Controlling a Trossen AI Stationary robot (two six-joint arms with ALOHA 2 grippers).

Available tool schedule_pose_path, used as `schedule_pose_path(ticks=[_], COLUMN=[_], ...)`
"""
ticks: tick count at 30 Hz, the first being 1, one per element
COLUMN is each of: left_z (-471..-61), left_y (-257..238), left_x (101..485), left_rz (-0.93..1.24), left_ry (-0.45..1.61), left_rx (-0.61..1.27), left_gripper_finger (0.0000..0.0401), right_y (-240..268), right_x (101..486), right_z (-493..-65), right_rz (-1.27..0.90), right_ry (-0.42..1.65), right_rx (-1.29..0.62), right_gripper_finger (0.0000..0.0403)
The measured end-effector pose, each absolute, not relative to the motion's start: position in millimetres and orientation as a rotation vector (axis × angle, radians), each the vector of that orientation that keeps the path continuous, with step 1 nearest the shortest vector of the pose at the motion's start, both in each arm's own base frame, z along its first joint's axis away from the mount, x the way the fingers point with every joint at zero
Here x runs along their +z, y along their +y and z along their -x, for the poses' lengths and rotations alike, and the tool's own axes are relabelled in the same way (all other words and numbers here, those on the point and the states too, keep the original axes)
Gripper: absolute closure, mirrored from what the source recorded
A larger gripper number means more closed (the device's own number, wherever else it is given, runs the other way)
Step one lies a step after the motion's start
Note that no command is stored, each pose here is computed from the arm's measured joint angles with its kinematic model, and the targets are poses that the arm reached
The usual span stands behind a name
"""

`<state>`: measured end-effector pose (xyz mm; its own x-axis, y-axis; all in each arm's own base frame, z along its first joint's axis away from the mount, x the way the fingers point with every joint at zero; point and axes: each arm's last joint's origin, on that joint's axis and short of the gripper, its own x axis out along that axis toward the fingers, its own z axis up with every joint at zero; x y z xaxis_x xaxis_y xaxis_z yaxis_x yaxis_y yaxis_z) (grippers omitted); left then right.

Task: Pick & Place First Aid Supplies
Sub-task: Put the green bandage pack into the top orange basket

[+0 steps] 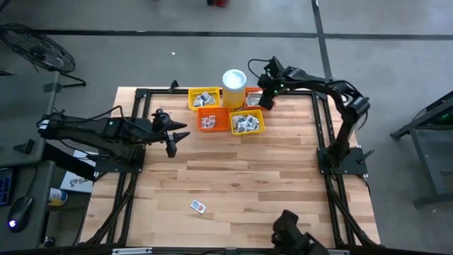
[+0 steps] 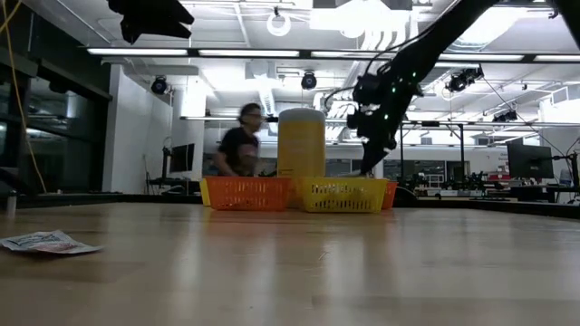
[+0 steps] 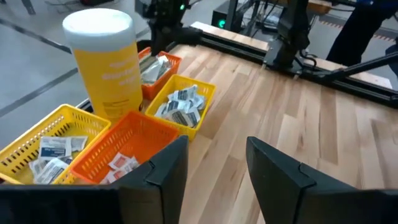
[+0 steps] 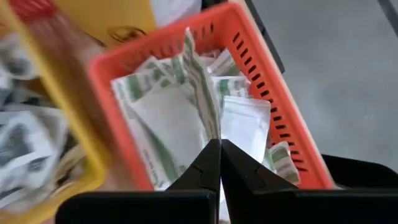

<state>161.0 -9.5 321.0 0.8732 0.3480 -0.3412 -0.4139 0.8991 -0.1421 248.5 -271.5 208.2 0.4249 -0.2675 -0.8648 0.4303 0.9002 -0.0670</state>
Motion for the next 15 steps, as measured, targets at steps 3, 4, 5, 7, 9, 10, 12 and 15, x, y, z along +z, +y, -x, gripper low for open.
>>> schedule_pose_path(ticks=[3, 4, 5, 7, 9, 10, 12, 15], left_z=[-159.2, -159.0, -159.0, -158.6, -158.2, -158.0, -157.9, -157.9], left_y=[-9.4, -9.4, -9.5, -9.4, -9.3, -9.3, -9.3, -9.2], left_x=[320.0, 319.6, 319.6, 319.2, 318.3, 318.0, 317.7, 317.8], left_rz=[0.214, 0.214, 0.214, 0.215, 0.216, 0.220, 0.220, 0.221], left_ry=[0.328, 0.334, 0.334, 0.338, 0.347, 0.350, 0.352, 0.352], left_rx=[0.401, 0.399, 0.397, 0.398, 0.400, 0.402, 0.403, 0.403], left_gripper_finger=[0.0242, 0.0243, 0.0243, 0.0243, 0.0243, 0.0243, 0.0243, 0.0243], right_y=[-278.0, -279.2, -279.8, -280.4, -280.5, -280.7, -281.1, -281.1], right_x=[193.7, 190.2, 187.4, 182.8, 181.1, 180.7, 179.6, 179.3], right_z=[-252.5, -253.6, -254.1, -254.4, -254.4, -254.3, -254.0, -254.0], right_rz=[-0.182, -0.184, -0.187, -0.196, -0.196, -0.194, -0.187, -0.175], right_ry=[1.053, 1.055, 1.061, 1.075, 1.086, 1.090, 1.096, 1.101], right_rx=[-0.441, -0.439, -0.437, -0.433, -0.437, -0.442, -0.438, -0.430], right_gripper_finger=[0.0403, 0.0403, 0.0403, 0.0403, 0.0403, 0.0403, 0.0403, 0.0403])
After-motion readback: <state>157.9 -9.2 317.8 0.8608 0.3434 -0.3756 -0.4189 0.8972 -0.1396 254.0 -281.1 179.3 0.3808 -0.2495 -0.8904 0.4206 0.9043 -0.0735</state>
